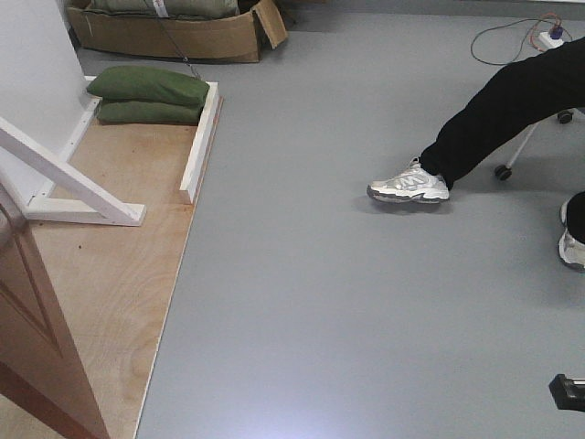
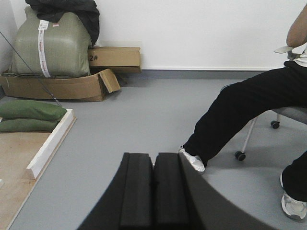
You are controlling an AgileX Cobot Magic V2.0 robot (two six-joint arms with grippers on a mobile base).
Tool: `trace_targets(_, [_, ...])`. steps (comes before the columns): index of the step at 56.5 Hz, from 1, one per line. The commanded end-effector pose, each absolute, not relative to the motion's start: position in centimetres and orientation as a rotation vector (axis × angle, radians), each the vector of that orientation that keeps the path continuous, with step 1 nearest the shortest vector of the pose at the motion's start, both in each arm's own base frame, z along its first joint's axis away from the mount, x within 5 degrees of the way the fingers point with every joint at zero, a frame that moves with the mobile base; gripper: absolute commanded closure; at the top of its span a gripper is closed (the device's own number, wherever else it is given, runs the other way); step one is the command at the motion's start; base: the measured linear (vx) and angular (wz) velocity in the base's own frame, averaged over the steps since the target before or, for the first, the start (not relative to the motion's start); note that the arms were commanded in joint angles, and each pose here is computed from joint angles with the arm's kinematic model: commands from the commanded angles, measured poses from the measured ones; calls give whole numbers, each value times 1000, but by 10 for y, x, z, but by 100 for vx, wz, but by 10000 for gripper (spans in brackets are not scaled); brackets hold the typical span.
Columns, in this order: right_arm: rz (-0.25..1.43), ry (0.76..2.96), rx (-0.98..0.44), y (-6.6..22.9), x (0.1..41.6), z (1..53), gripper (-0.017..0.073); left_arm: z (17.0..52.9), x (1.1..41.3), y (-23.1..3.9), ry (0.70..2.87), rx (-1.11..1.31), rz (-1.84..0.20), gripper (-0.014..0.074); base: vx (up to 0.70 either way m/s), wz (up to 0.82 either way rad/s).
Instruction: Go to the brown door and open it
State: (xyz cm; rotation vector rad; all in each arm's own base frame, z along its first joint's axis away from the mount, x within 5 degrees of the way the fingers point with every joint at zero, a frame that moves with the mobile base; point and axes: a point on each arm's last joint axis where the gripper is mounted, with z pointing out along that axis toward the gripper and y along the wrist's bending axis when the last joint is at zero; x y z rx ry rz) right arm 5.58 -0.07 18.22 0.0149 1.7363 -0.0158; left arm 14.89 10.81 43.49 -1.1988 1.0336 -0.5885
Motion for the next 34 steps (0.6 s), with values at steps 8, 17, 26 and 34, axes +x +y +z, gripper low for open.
trace_targets(8, [-27,1650,11,-1,56,188,559,438,155,93,1157,-1180,-752,600,0,0])
trace_targets(17, [-27,1650,11,-1,56,188,559,436,157,82,1267,-1157,-820,600,0,0])
trace_targets(26, [-27,1650,11,-1,56,188,559,441,157,74,1344,-1119,-866,600,0,0])
trace_targets(34, [-27,1650,11,-1,56,188,559,452,165,75,1427,-1078,-877,600,0,0])
